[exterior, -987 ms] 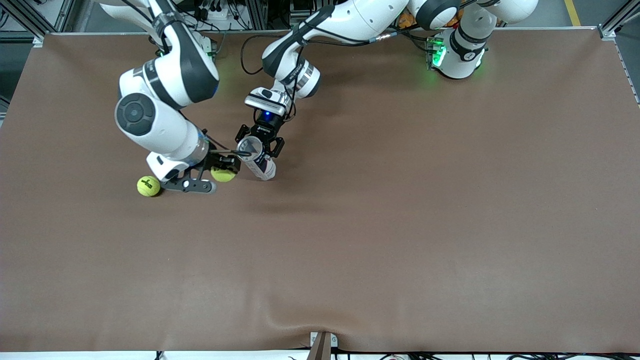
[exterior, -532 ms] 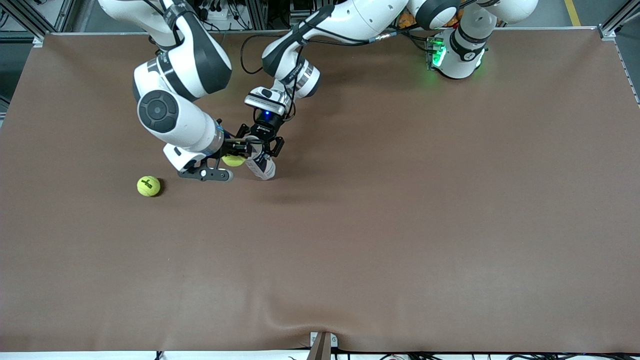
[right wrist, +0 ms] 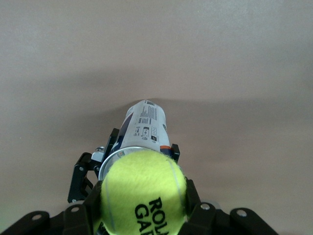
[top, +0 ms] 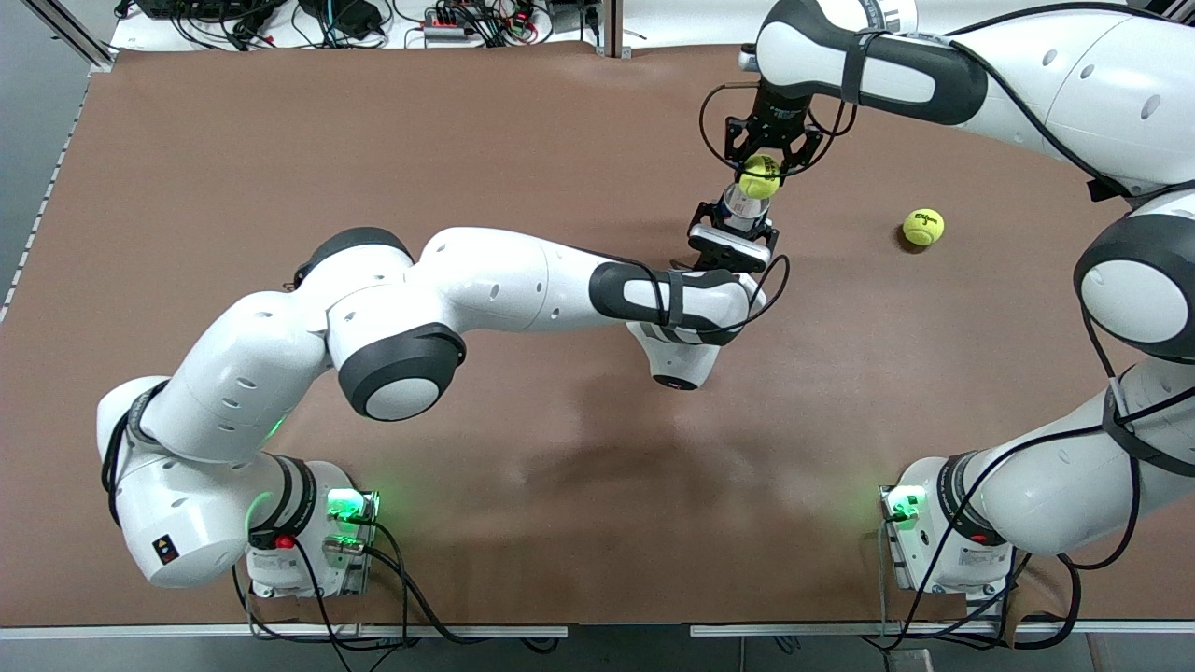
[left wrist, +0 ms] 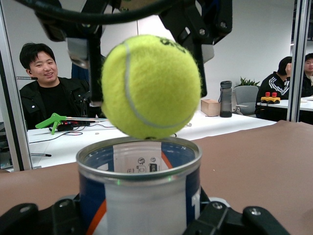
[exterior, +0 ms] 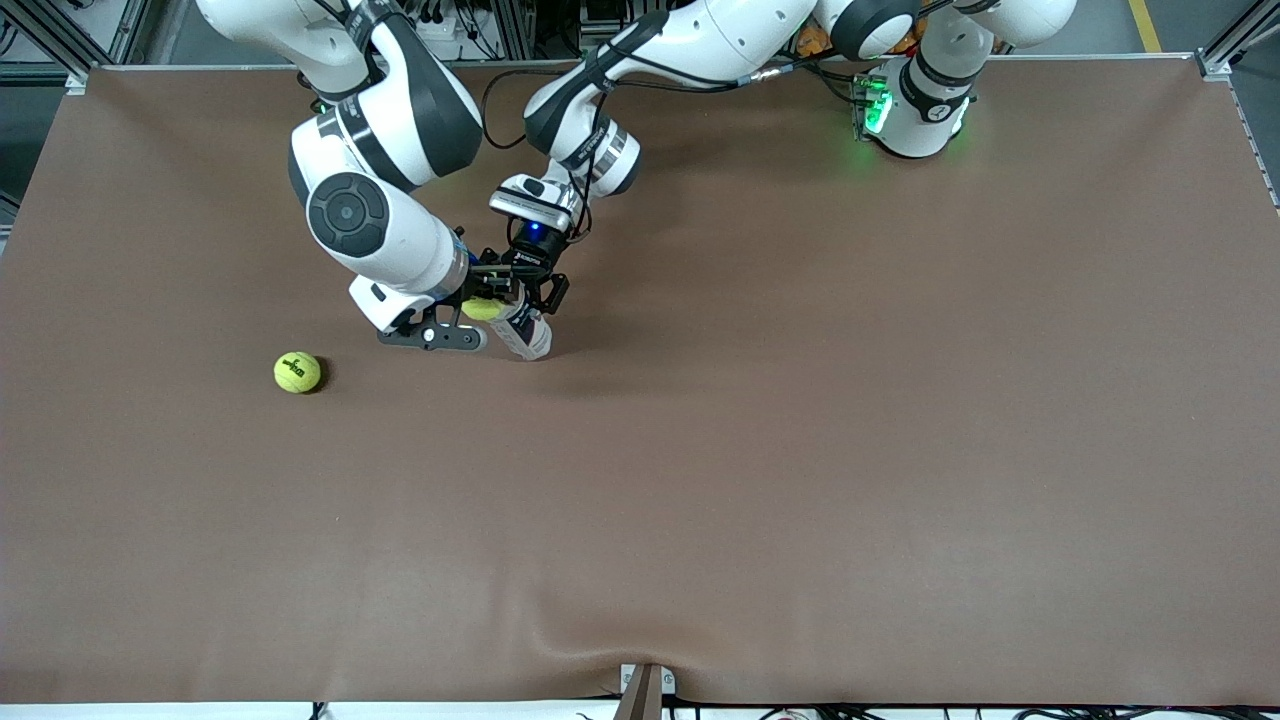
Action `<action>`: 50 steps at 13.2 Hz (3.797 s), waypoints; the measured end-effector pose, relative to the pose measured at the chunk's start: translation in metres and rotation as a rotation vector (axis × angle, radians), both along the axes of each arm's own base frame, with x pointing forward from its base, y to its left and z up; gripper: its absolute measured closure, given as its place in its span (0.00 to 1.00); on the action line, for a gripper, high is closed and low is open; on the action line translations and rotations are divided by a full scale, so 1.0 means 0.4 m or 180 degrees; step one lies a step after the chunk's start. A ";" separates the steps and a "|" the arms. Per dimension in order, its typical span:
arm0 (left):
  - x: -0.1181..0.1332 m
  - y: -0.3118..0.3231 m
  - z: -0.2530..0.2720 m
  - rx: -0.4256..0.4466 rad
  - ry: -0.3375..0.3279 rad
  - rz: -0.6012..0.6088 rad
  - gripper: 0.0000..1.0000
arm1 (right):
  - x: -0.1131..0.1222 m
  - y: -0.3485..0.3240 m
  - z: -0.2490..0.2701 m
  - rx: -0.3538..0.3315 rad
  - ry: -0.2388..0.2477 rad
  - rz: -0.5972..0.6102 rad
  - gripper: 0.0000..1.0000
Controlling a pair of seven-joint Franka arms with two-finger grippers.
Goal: Insert tennis ball vertically with right arm
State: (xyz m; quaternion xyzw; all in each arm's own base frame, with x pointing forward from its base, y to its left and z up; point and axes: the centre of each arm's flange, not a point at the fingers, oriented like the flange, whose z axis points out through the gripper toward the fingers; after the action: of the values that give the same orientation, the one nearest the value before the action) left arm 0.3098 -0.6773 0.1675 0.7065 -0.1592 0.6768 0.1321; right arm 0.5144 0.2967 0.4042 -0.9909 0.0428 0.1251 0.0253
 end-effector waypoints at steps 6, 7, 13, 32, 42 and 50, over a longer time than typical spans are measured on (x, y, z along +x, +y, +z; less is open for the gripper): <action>0.000 0.000 0.000 0.0001 -0.0002 -0.0001 0.25 | -0.009 0.013 -0.015 -0.0017 0.0031 0.0031 0.32; 0.000 0.000 0.000 0.0001 -0.0002 -0.0002 0.25 | -0.009 0.012 -0.017 -0.0020 0.0036 0.0030 0.32; 0.000 0.000 -0.001 0.0002 -0.0005 -0.0004 0.25 | -0.010 0.012 -0.023 -0.0028 0.0048 0.0026 0.00; 0.000 0.000 -0.001 0.0003 -0.0012 -0.0006 0.25 | 0.016 -0.086 -0.063 -0.0164 0.0084 0.0138 0.00; 0.002 0.001 -0.001 0.0001 -0.0014 -0.0004 0.25 | 0.176 -0.660 -0.064 -0.0088 -0.0084 0.0548 0.00; 0.003 0.001 -0.001 0.0001 -0.0015 -0.0003 0.25 | 0.229 -0.917 -0.332 -0.0011 -0.0164 0.0795 0.00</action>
State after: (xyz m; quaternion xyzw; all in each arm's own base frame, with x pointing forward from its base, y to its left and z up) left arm 0.3108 -0.6770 0.1670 0.7049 -0.1600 0.6784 0.1319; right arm 0.6058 -0.0701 0.2715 -0.9914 -0.0814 0.1017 0.0089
